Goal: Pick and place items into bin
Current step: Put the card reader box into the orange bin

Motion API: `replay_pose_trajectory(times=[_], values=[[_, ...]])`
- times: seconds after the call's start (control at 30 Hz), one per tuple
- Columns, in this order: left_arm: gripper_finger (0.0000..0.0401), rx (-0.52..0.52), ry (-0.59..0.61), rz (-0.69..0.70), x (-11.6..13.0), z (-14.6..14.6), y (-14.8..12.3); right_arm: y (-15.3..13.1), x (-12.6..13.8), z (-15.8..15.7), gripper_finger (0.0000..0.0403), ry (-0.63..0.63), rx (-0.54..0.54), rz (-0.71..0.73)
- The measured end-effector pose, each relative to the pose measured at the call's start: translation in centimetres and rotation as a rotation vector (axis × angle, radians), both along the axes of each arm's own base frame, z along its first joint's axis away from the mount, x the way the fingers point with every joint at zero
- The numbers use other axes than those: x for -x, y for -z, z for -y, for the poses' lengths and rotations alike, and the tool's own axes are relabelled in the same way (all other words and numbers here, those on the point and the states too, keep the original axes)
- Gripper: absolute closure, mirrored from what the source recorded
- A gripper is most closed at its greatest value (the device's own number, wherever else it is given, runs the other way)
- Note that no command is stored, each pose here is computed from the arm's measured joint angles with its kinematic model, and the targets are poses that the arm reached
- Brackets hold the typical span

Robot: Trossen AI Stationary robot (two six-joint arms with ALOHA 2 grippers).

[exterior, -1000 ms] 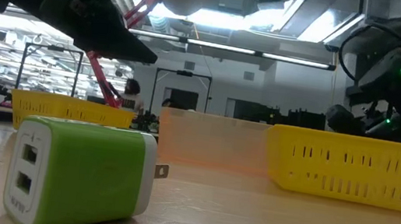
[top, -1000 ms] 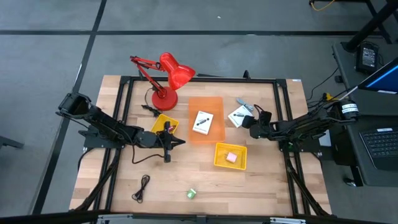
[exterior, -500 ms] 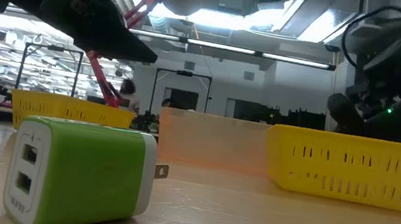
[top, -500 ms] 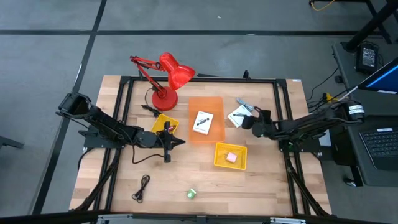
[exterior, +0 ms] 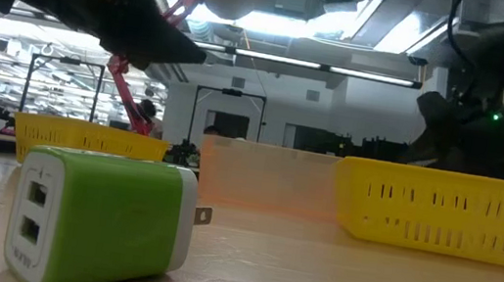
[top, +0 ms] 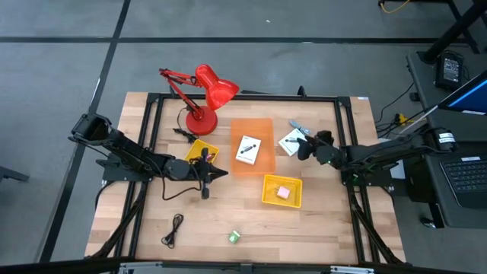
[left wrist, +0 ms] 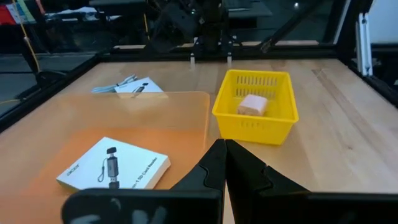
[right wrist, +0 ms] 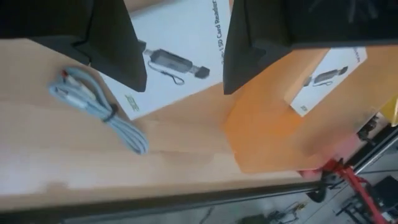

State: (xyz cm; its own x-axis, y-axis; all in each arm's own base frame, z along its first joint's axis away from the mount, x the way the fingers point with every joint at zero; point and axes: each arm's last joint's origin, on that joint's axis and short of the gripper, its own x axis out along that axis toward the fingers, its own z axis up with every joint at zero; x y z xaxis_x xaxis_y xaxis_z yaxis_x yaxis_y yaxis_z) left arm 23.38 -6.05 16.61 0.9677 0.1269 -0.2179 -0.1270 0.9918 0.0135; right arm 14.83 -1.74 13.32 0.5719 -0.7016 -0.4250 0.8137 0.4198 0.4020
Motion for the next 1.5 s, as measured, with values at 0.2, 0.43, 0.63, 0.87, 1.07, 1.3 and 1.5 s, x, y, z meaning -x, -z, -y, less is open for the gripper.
replay_pose_trajectory(times=[0.2, 0.43, 0.63, 0.87, 1.07, 1.3, 1.5], values=[[0.0397, 0.032, 0.025, 0.036, -0.1, 0.1, -0.4, -0.3, 0.2, 0.0, 0.0209, -0.036, 0.021, -0.025], [0.0397, 0.004, 0.031, 0.055, -0.6, 0.3, -1.1, 0.1, 0.2, -0.3, 0.0209, -0.142, -0.064, -0.053], [0.0397, -0.036, 0.025, 0.062, -0.9, 0.0, -1.5, 0.3, 0.1, -0.3, 0.0209, -0.189, -0.113, -0.058], [0.0397, -0.021, -0.013, 0.064, -1.1, -0.8, -1.5, -0.6, -0.3, 0.7, 0.0209, -0.215, -0.066, -0.099], [0.0397, -0.021, -0.036, 0.064, -1.2, -1.3, -1.5, -3.6, -1.3, 2.1, 0.0209, -0.23, -0.022, -0.193], [0.0397, -0.03, -0.061, 0.062, -1.3, -1.9, -1.5, -6.1, -1.8, 3.7, 0.0209, -0.345, -0.076, -0.311], [0.0397, -0.031, -0.07, 0.058, -1.3, -2.2, -1.4, -7.0, -2.6, 4.5, 0.0209, -0.396, -0.043, -0.395]])
